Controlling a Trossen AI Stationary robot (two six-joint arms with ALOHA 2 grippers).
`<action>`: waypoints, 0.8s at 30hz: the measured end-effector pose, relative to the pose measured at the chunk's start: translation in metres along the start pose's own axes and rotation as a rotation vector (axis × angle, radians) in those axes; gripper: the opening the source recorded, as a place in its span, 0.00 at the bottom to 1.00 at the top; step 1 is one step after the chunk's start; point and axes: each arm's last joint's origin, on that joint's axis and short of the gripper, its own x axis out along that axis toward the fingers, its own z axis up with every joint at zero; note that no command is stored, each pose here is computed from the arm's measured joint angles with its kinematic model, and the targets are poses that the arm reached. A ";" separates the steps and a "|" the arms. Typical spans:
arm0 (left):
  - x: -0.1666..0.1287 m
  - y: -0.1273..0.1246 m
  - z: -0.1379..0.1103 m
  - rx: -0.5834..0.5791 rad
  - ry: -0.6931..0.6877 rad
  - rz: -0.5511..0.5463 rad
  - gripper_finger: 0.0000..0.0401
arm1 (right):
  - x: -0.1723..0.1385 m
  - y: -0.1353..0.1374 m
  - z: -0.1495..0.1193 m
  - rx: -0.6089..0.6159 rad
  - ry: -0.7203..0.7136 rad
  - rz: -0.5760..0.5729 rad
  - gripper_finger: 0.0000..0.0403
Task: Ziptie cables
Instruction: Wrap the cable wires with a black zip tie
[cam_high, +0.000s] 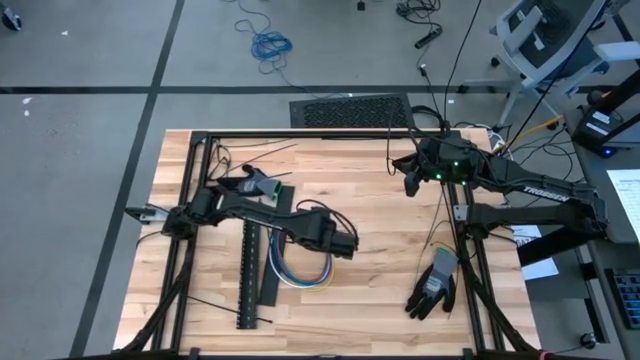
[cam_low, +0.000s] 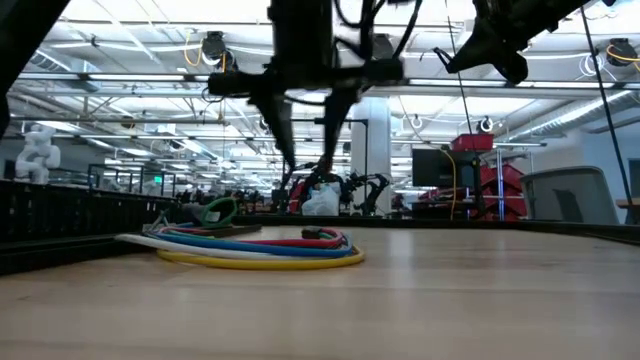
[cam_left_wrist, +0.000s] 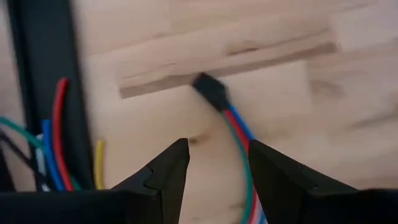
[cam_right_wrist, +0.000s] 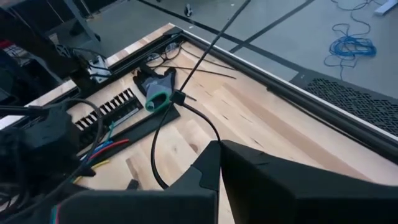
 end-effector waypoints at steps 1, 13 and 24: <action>0.004 0.002 -0.001 -0.010 0.003 0.016 0.43 | 0.000 0.000 0.000 -0.001 0.001 0.000 0.00; 0.059 -0.002 0.015 -0.077 0.057 -0.130 0.43 | 0.000 0.000 -0.001 0.016 0.008 -0.004 0.00; 0.052 -0.006 0.009 -0.430 0.053 -0.159 0.43 | 0.000 0.000 -0.001 -0.023 0.011 0.001 0.00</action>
